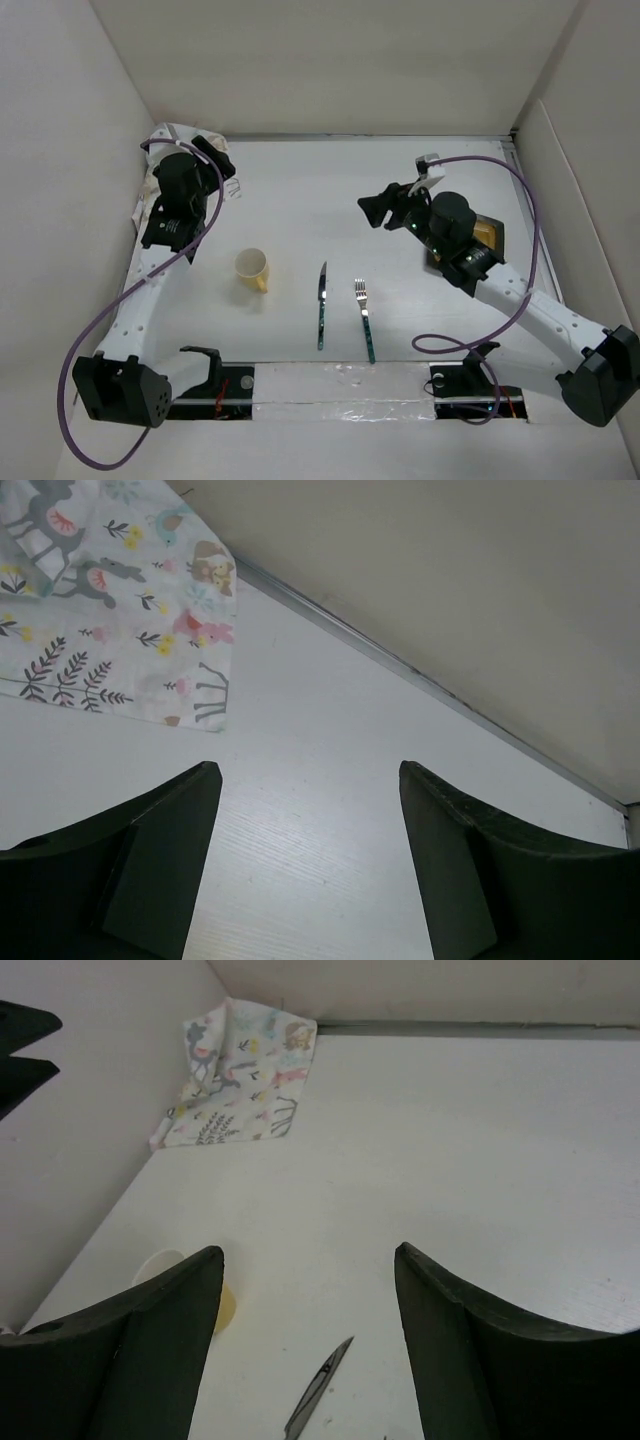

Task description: Set the dinner table for one person

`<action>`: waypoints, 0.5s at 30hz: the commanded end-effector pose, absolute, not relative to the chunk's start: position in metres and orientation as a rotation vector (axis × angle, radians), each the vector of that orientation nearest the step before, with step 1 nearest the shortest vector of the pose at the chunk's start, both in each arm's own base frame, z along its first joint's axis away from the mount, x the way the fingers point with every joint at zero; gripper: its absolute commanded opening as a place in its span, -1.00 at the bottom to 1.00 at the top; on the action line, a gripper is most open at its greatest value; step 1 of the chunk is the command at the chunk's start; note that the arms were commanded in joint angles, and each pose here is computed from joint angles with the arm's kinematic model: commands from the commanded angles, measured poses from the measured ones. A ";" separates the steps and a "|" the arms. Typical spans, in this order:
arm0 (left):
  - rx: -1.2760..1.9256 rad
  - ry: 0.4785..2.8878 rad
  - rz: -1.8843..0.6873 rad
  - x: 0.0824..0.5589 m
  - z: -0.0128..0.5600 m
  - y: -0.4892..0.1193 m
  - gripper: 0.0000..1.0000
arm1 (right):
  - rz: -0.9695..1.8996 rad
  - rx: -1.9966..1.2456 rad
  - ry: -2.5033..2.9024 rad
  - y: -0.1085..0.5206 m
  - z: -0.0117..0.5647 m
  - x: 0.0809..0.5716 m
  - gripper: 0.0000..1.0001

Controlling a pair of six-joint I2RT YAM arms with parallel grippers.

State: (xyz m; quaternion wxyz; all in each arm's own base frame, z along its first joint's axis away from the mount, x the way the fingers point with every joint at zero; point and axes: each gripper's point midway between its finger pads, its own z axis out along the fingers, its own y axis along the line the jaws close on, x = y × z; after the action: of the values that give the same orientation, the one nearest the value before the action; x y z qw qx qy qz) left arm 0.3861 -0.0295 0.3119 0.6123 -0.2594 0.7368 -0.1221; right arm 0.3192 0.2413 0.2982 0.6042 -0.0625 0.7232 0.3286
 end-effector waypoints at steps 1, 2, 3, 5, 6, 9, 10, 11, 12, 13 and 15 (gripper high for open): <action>-0.585 1.652 -0.317 0.393 0.327 -0.032 0.37 | 0.803 -0.139 1.605 0.247 0.319 0.320 0.26; -0.578 1.642 -0.317 0.400 0.328 -0.033 0.36 | 0.808 -0.149 1.615 0.249 0.315 0.320 -0.31; -0.563 1.640 -0.307 0.404 0.331 -0.033 0.33 | 0.816 -0.149 1.619 0.251 0.313 0.320 -0.59; -0.545 1.671 -0.275 0.418 0.320 -0.033 0.11 | 0.822 -0.151 1.622 0.252 0.310 0.320 -1.00; -0.538 1.667 -0.262 0.425 0.327 -0.033 -0.01 | 0.825 -0.149 1.614 0.253 0.311 0.321 -1.00; -0.502 1.772 -0.105 0.457 0.303 -0.023 -0.87 | 0.833 -0.166 1.624 0.254 0.306 0.318 -1.00; -0.494 1.794 -0.073 0.455 0.298 -0.020 -0.92 | 0.831 -0.166 1.622 0.254 0.307 0.318 -1.00; -0.488 1.861 -0.026 0.466 0.274 -0.019 -0.92 | 0.830 -0.165 1.623 0.254 0.303 0.318 -1.00; -0.479 1.862 -0.004 0.475 0.278 -0.018 -0.91 | 0.834 -0.164 1.617 0.254 0.302 0.319 -1.00; -0.456 1.911 0.049 0.478 0.265 -0.014 -0.79 | 0.832 -0.170 1.631 0.256 0.297 0.319 -1.00; -0.427 1.989 0.096 0.495 0.238 -0.016 -0.47 | 0.821 -0.166 1.656 0.255 0.291 0.320 -1.00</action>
State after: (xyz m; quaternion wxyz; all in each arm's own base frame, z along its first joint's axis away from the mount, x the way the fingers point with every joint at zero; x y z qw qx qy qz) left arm 0.4873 -0.0274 0.2484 0.5471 -0.2052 0.8114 -0.0118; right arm 0.3185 0.2504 0.2806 0.5857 -0.0691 0.7314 0.3425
